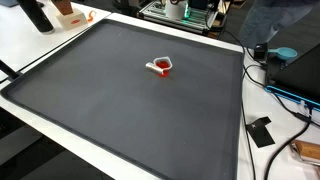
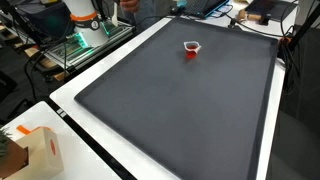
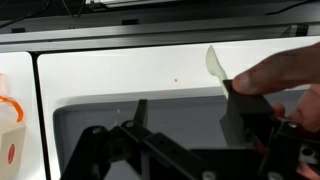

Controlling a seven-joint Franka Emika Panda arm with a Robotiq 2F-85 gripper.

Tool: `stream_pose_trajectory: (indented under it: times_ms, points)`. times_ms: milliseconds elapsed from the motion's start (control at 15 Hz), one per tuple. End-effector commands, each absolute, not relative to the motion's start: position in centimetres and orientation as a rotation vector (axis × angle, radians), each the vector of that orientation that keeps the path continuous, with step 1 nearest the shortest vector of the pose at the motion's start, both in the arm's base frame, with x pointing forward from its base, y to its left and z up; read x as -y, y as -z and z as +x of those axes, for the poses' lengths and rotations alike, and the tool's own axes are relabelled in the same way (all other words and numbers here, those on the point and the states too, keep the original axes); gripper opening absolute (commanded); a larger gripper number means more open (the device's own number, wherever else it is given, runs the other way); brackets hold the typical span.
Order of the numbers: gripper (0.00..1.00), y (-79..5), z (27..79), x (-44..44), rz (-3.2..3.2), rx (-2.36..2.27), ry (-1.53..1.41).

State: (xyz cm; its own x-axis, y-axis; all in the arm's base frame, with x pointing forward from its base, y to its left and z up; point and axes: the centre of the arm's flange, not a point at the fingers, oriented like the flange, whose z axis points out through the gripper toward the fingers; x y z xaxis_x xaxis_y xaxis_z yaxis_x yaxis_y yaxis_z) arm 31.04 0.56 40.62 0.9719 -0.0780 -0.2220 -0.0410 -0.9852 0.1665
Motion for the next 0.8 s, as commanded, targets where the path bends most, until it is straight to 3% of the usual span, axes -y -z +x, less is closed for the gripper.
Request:
stream_pose_trajectory:
  times_ms: [0,200,267,333,467,733]
  points:
    - [1.0,-40.61,31.05,-0.56,2.959,0.09,0.343]
    - [1.0,-40.77,31.2,-0.57,2.953,0.088,0.343]
    - [0.95,-40.93,31.16,-0.68,2.954,0.092,0.34]
    - [0.74,-41.05,31.01,-0.85,2.954,0.098,0.337]
    - [0.7,-40.99,30.88,-0.9,2.957,0.099,0.331]
    - [0.37,-41.1,31.02,-0.94,2.955,0.092,0.328]
